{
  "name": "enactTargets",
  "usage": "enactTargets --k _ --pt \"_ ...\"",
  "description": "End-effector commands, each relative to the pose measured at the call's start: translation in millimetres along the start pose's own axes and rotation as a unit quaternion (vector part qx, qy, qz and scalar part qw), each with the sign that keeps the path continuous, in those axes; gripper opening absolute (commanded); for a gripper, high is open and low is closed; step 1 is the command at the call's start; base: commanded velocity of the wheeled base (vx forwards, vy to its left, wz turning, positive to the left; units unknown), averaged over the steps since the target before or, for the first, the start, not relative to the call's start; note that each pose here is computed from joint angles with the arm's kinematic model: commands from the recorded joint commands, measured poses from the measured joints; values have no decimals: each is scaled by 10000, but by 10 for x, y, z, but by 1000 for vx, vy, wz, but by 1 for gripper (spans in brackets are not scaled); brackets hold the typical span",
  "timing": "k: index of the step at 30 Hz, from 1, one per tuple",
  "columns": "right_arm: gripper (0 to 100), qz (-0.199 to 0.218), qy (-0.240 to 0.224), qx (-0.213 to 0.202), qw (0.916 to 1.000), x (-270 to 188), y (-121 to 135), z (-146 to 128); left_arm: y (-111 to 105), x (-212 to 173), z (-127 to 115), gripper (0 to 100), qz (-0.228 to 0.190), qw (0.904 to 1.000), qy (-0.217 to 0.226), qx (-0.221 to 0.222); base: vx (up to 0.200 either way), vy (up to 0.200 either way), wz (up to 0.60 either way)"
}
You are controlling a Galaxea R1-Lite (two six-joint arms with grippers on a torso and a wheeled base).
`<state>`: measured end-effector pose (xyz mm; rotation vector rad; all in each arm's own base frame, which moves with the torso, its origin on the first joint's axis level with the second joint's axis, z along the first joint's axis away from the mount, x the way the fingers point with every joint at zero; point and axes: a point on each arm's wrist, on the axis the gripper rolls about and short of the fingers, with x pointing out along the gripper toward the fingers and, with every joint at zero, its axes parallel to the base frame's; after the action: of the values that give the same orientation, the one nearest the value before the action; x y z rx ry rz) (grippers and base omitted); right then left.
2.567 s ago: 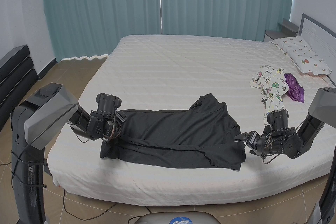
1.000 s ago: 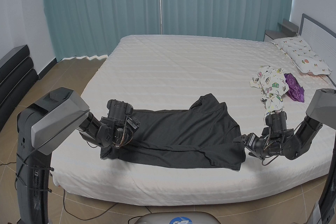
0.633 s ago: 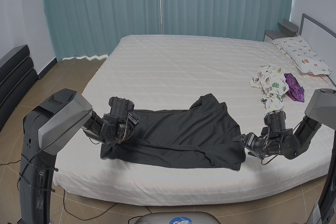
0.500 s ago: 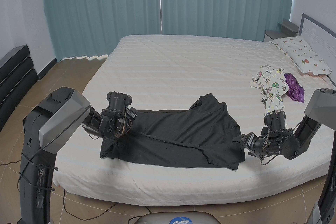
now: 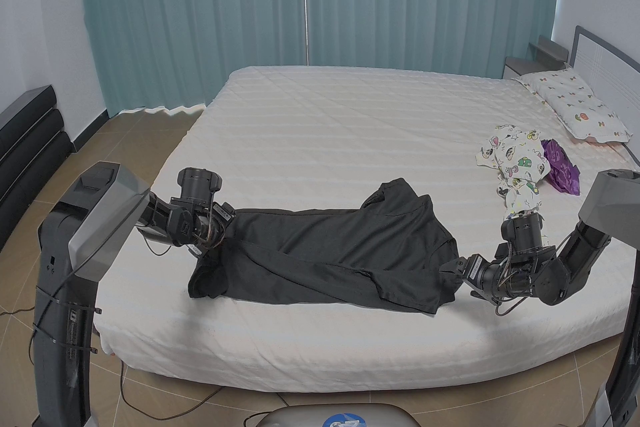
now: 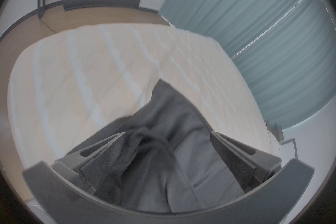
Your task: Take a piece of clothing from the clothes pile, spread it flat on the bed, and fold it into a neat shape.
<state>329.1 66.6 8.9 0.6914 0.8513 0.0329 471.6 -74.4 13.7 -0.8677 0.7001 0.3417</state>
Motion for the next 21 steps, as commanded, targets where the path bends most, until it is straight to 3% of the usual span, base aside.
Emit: enactTargets --k 1,8,12,21 --pt "100 14 -4 6 10000 11 7 4 -37 -288 64 100 -103 9998 178 54 0 0 0" --pt "100 68 -89 -65 9999 101 78 35 123 -234 160 100 -37 9967 374 722 0 0 0" --pt "100 82 -159 -153 9997 130 143 29 234 -170 208 100 -130 9890 781 1247 0 0 0" --pt "100 -131 -25 -20 9999 185 5 -25 439 -147 32 100 53 9846 1234 1240 0 0 0"
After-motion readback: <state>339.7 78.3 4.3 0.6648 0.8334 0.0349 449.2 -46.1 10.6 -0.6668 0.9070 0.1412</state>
